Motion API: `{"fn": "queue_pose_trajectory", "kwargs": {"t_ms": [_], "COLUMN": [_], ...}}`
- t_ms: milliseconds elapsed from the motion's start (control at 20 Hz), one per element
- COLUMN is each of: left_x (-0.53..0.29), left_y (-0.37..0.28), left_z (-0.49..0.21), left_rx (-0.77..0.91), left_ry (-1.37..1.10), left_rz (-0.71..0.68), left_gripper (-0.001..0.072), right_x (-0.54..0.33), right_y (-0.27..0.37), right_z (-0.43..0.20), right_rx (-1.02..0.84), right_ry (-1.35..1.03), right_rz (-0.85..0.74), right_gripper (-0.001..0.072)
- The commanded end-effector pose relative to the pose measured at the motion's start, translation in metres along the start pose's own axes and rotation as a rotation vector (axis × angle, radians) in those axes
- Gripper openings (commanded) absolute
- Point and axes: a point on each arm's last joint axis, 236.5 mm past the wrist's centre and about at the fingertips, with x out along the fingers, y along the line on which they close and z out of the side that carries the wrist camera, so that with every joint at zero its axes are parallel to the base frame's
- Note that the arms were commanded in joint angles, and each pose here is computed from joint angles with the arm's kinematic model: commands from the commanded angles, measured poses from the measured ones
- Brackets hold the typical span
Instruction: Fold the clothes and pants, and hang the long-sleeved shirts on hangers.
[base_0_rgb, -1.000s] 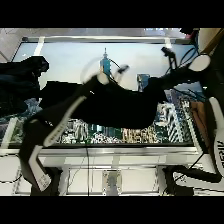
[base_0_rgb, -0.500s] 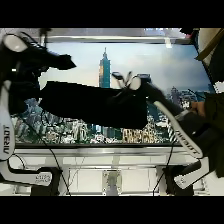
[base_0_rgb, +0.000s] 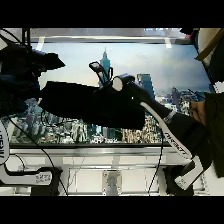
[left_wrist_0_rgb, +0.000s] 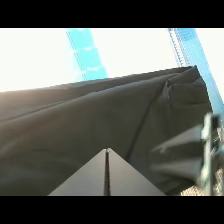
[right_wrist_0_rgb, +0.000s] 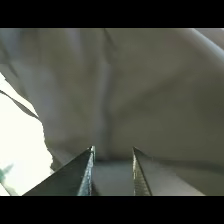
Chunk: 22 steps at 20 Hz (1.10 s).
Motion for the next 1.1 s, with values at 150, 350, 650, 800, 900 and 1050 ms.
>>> {"fn": "queue_pose_trajectory", "kwargs": {"t_ms": [150,350,650,800,900,1050], "left_x": [-0.001,-0.001,-0.001,-0.001,-0.001,-0.001], "left_y": [-0.001,-0.001,-0.001,-0.001,-0.001,-0.001], "left_z": [-0.006,-0.006,-0.006,-0.006,-0.006,-0.006], "left_rx": [0.013,0.014,0.013,0.013,0.013,0.013], "left_ry": [0.023,0.023,0.023,0.023,0.023,0.023], "left_rz": [-0.006,-0.006,-0.006,-0.006,-0.007,-0.007], "left_gripper": [0.0016,0.0015,0.0015,0.0015,0.0015,0.0016], "right_x": [-0.051,-0.023,0.027,0.039,0.042,0.034], "right_y": [-0.133,-0.144,-0.111,-0.102,-0.092,-0.074], "right_z": [-0.103,-0.118,-0.119,-0.116,-0.106,-0.078], "right_rx": [0.311,0.544,0.570,0.549,0.561,0.552], "right_ry": [0.364,0.273,0.215,0.206,0.176,0.110], "right_rz": [-0.090,0.051,0.164,0.161,0.184,0.275], "right_gripper": [0.0341,0.0461,0.0462,0.0461,0.0460,0.0453]}}
